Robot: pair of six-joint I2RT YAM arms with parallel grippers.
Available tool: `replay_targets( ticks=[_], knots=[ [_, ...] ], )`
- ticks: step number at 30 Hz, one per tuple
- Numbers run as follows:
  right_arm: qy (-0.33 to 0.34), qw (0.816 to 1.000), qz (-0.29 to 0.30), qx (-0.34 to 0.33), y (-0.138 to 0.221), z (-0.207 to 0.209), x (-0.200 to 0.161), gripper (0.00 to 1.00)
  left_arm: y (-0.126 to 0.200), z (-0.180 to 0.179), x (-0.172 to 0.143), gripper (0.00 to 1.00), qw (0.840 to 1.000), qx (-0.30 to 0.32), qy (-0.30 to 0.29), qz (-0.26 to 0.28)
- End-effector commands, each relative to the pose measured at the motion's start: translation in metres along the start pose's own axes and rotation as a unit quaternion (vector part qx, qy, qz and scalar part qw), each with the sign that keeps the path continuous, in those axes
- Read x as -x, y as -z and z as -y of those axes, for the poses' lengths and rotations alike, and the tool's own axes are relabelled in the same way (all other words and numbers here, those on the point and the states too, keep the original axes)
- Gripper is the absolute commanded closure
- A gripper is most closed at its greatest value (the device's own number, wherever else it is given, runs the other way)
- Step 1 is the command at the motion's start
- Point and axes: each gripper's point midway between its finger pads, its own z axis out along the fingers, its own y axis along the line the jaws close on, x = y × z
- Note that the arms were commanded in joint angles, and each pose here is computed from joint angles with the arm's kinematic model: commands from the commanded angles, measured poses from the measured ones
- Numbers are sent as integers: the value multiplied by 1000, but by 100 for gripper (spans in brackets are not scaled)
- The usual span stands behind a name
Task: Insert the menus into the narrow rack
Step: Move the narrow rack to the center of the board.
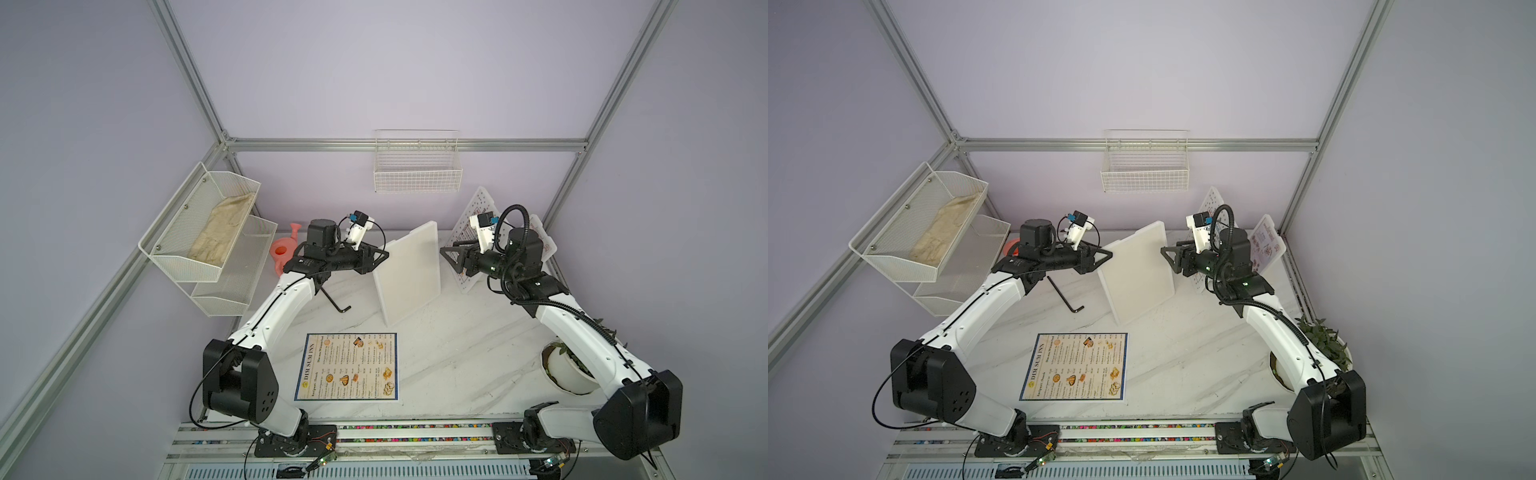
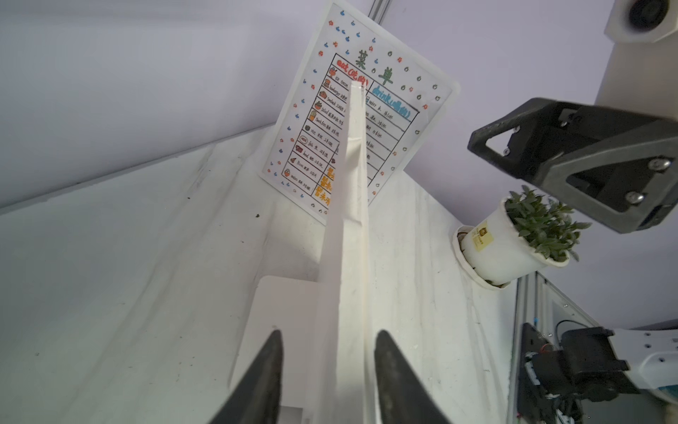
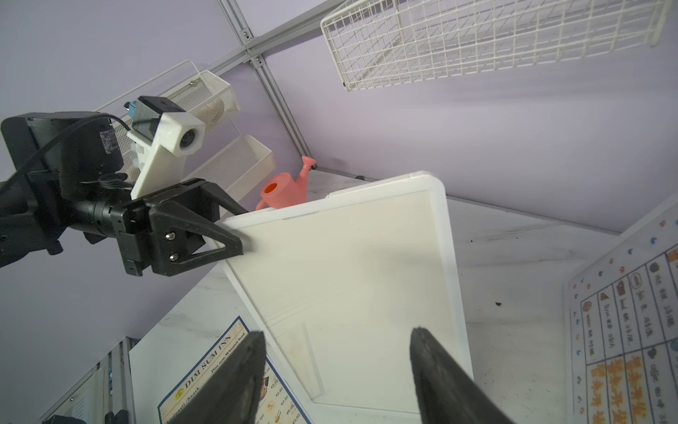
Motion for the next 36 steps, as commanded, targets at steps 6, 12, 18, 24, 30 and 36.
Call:
replay_targets(
  ticks=[6,12,18,24,30,36],
  knots=[
    [-21,999,-27,-21,-24,24,-11,15,19,-23,1,20,995,97,-8,19],
    [-21,998,-52,-19,-51,51,-25,6,30,-33,-17,23,989,142,24,32],
    [-25,998,-52,32,-62,65,-29,4,37,-57,-33,34,977,204,42,34],
    [-29,995,-53,83,-69,56,-35,4,33,-69,-34,38,974,214,65,35],
    [-54,991,-49,109,-64,48,-46,22,16,-80,-38,47,975,205,83,21],
    [-65,988,-56,127,-54,37,-56,33,12,-82,-39,51,974,203,93,24]
  ],
)
